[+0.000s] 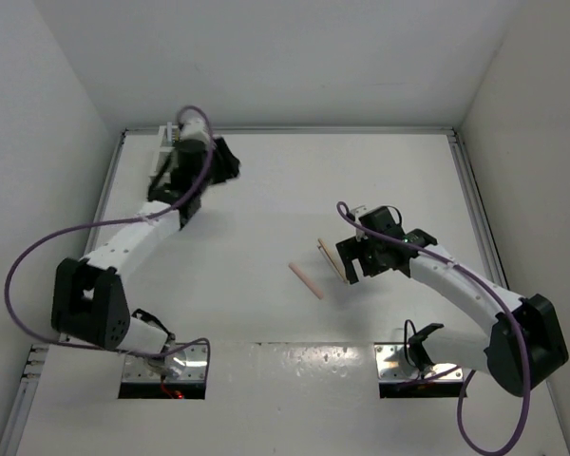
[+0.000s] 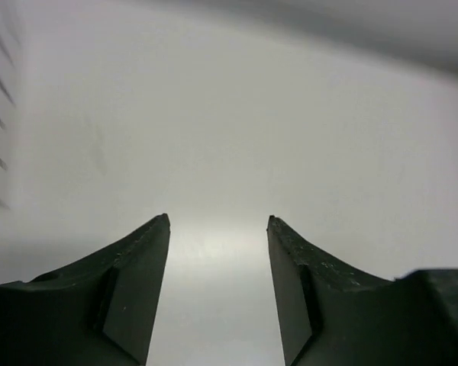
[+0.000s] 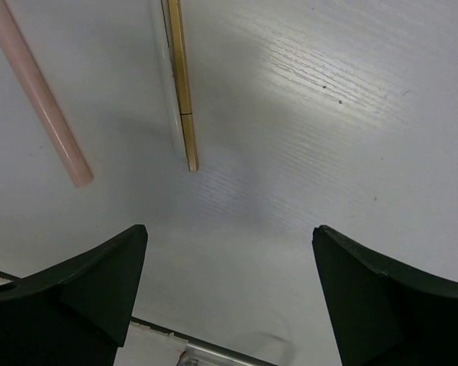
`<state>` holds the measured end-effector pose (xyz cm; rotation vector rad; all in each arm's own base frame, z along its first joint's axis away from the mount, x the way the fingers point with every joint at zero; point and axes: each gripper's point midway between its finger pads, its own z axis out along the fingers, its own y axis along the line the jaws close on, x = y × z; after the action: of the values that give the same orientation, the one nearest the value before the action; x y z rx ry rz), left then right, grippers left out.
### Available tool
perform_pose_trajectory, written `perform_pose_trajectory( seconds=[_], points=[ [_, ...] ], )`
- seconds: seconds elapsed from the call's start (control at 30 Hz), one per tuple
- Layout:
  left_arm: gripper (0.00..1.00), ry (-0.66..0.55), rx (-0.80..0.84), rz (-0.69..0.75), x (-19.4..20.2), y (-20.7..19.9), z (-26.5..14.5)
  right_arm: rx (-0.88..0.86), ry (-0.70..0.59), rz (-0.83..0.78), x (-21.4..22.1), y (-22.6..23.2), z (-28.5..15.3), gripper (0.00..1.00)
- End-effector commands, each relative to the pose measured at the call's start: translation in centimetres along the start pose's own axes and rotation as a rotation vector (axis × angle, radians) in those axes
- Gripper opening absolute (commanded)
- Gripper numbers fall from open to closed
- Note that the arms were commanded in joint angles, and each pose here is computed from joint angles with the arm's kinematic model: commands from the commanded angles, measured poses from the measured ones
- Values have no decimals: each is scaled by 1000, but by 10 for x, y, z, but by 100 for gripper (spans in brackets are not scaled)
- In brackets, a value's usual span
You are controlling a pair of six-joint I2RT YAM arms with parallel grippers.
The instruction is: Organize the makeup
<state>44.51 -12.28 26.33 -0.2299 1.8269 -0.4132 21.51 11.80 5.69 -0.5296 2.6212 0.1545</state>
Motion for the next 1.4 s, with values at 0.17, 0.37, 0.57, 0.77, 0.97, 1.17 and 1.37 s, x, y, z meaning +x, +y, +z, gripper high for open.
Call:
perform_pose_trajectory(
  seconds=[0.17, 0.37, 0.57, 0.77, 0.97, 1.17, 1.37],
  points=[
    [64, 560, -8, -20, 224, -42, -26, -12, -38, 25, -1, 5, -6, 90],
    [67, 699, 4, 8, 285, -68, -48, 26, -22, 10, 15, -4, -12, 90],
    [68, 811, -2, 62, 329, -82, -70, 49, -32, 8, 14, -9, -13, 92],
    [68, 844, -15, 147, 353, -93, -71, 54, -21, 10, 17, -10, -14, 92],
    [68, 881, -79, 147, 370, -70, -81, 67, -42, 0, 12, -13, -19, 92],
    [67, 901, -46, 140, 365, -79, -91, 68, -53, 2, 9, -13, -23, 92],
    [67, 933, -12, 167, 377, -93, -106, -46, -21, 22, 26, 7, -7, 85]
  ],
)
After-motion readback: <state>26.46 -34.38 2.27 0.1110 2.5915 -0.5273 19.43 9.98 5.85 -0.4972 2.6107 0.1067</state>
